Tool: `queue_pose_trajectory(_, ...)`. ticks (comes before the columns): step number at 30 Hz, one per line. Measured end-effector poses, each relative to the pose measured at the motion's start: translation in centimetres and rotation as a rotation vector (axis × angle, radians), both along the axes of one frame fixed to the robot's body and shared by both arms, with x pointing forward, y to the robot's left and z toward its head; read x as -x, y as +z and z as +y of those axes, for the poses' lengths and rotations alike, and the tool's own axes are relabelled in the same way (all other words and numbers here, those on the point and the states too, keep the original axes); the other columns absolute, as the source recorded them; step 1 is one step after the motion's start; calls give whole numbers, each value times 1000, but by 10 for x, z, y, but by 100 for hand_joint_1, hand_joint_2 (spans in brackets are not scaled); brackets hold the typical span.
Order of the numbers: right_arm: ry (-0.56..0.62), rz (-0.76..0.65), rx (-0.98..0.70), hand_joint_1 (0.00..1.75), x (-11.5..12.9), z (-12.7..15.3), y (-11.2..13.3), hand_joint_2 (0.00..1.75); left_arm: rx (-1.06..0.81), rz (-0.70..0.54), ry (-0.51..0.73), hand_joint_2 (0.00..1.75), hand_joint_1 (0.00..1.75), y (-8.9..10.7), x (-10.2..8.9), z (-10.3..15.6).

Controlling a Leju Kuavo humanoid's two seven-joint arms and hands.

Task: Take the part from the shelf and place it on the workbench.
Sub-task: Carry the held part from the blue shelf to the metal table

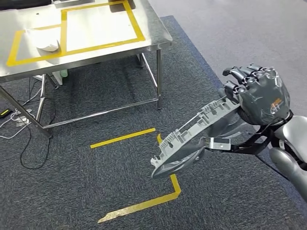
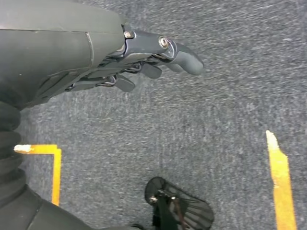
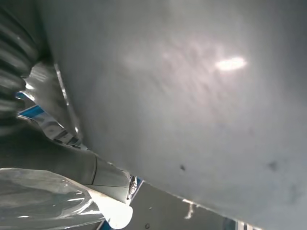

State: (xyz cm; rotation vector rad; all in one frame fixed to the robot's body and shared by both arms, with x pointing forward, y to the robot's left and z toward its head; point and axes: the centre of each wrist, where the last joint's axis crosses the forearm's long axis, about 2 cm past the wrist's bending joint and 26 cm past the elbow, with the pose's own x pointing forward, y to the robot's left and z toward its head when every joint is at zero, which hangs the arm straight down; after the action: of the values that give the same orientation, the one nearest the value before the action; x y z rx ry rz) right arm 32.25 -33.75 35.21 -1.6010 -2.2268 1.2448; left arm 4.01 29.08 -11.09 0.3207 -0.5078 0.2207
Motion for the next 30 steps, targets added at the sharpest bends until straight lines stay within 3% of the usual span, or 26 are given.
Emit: queue_pose_trajectory(30, -30, 4, 12, 175, 5, -10, -10, 175, 65, -63, -40, 175, 0, -1, 1, 2)
